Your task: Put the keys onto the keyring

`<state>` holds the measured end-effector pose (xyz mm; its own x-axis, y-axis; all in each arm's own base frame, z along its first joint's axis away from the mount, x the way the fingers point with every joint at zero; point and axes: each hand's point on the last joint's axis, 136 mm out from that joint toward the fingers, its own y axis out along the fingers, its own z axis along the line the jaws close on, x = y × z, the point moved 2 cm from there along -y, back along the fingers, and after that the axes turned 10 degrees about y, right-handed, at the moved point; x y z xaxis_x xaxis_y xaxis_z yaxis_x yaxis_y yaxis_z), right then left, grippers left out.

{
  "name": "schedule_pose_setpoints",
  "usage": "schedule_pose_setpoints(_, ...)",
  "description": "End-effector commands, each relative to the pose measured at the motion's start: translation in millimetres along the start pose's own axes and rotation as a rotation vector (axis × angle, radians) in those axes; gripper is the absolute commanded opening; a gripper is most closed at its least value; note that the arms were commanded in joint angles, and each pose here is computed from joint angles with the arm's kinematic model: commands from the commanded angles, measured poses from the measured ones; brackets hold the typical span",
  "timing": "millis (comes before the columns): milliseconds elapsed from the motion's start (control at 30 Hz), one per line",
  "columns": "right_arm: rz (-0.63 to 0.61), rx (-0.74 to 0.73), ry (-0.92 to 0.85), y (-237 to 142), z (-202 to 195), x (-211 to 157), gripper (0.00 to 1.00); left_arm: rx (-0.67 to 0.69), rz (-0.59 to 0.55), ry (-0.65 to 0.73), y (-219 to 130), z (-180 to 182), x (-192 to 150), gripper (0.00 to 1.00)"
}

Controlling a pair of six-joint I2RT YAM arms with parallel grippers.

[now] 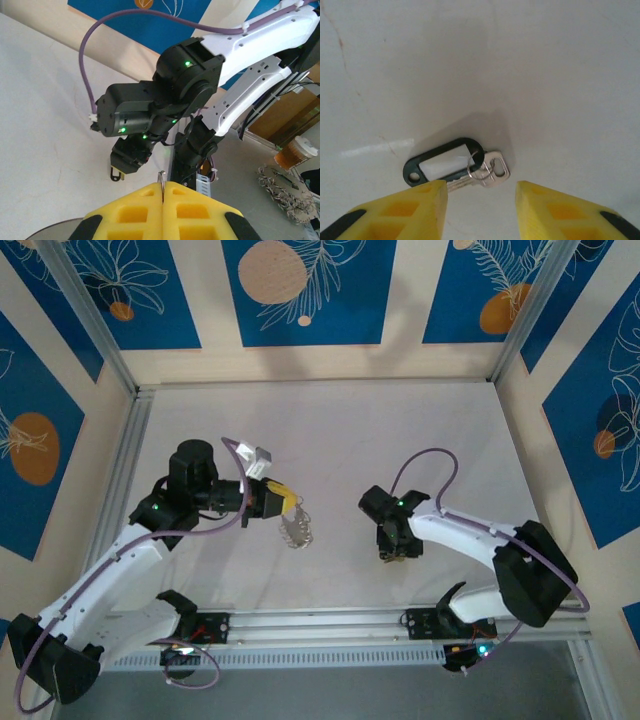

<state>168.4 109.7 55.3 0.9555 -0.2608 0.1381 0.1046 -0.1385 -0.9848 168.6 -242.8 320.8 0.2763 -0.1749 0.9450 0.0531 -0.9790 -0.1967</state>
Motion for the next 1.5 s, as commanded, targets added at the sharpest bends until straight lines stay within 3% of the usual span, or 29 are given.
schedule_pose_setpoints(0,-0.003,-0.001,-0.009,5.8,5.3,6.8,0.35,-0.026,-0.029,0.022,-2.6,-3.3,6.9,0.0)
schedule_pose_setpoints(300,0.028,0.001,-0.008,11.1,3.7,4.3,0.29,-0.023,-0.032,0.019,-3.7,-2.1,7.6,0.0)
schedule_pose_setpoints(1100,0.126,0.035,0.033,17.9,21.2,-10.6,0.33,-0.044,-0.07,0.043,-8.3,-9.4,13.2,0.0)
schedule_pose_setpoints(1467,0.115,0.088,0.009,18.2,38.8,-16.8,0.17,-0.037,-0.071,0.038,-8.3,-7.3,12.1,0.0)
